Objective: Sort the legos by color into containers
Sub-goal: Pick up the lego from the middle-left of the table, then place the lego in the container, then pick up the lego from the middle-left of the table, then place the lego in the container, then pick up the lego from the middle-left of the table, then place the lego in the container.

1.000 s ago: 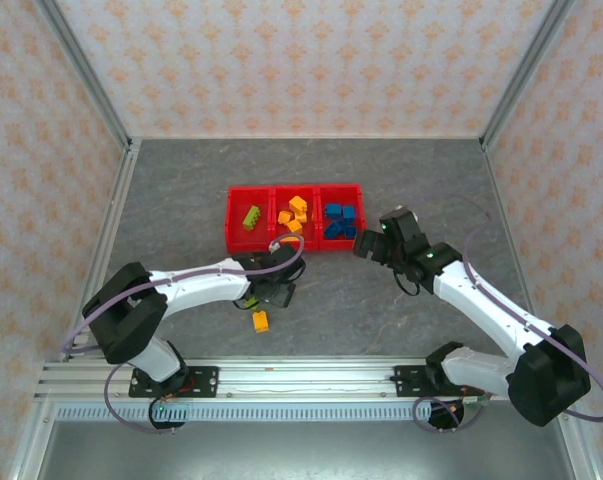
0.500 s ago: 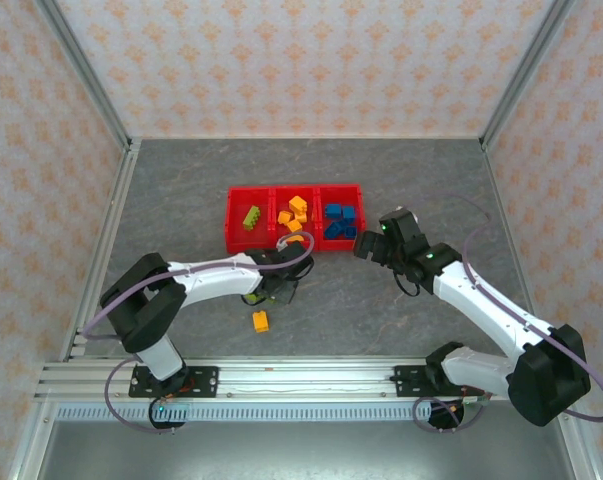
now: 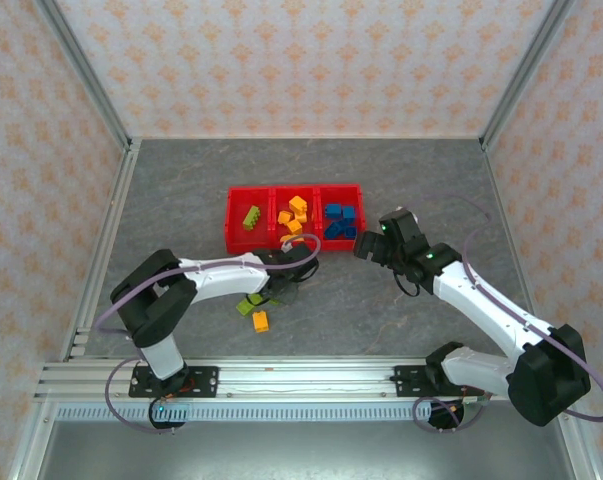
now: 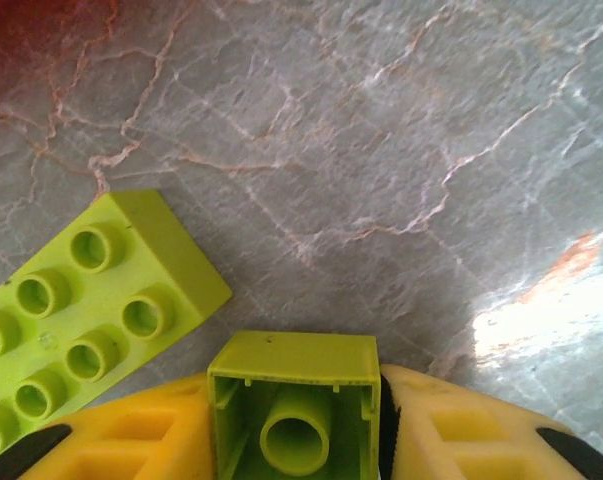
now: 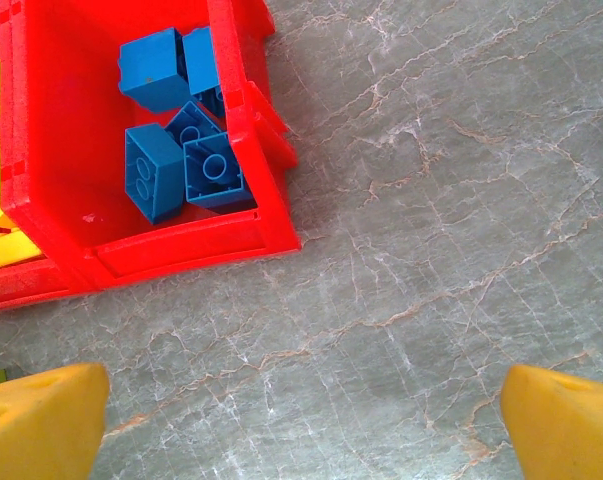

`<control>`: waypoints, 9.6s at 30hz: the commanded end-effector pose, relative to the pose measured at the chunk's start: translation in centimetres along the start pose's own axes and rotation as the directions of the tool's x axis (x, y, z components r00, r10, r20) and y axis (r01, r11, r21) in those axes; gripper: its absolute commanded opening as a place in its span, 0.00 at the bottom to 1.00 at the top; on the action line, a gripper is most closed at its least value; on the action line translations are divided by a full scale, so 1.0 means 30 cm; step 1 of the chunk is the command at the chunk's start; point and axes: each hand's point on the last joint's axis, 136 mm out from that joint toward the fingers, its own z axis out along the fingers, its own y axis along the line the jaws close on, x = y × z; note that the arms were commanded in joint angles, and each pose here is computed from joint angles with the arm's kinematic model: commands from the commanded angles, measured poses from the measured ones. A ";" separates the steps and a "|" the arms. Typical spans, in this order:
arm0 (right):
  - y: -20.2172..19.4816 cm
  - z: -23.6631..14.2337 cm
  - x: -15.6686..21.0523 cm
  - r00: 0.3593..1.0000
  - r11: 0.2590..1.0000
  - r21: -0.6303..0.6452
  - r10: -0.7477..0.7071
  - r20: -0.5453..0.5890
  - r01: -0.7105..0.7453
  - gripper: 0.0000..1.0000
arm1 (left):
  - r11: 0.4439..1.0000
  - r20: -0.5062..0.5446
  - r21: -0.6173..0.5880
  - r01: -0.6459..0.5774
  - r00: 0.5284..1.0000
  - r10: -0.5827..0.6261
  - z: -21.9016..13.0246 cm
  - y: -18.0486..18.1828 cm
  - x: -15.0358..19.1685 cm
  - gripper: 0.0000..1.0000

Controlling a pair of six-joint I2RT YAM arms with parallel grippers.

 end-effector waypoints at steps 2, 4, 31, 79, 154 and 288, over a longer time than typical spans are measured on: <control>-0.025 0.002 -0.004 1.000 0.999 0.036 -0.006 0.008 0.006 1.00 | 0.995 -0.008 -0.099 -0.018 1.000 0.017 0.015 0.036 0.009 0.35; -0.024 -0.003 -0.009 1.000 0.999 0.036 -0.007 0.012 0.007 0.99 | 0.994 0.005 -0.113 -0.009 1.000 0.009 0.012 0.043 0.001 0.29; -0.052 -0.050 -0.019 0.998 0.998 0.054 -0.024 0.051 0.021 1.00 | 0.914 0.438 -0.093 0.395 0.840 -0.319 -0.330 0.524 -0.516 0.22; -0.019 -0.023 0.008 1.000 1.000 -0.008 -0.007 0.018 0.008 1.00 | 0.809 0.143 0.125 0.574 0.797 -0.587 -0.278 -0.009 0.266 0.76; -0.043 -0.133 -0.082 0.992 0.998 0.048 -0.043 0.121 0.037 1.00 | 0.928 0.316 -0.101 0.358 0.896 -0.311 -0.181 0.303 -0.740 0.00; -0.050 -0.105 -0.023 0.993 0.997 0.015 -0.079 0.085 0.078 1.00 | 0.900 0.491 0.103 0.424 0.765 -0.417 -0.379 0.534 -0.491 0.99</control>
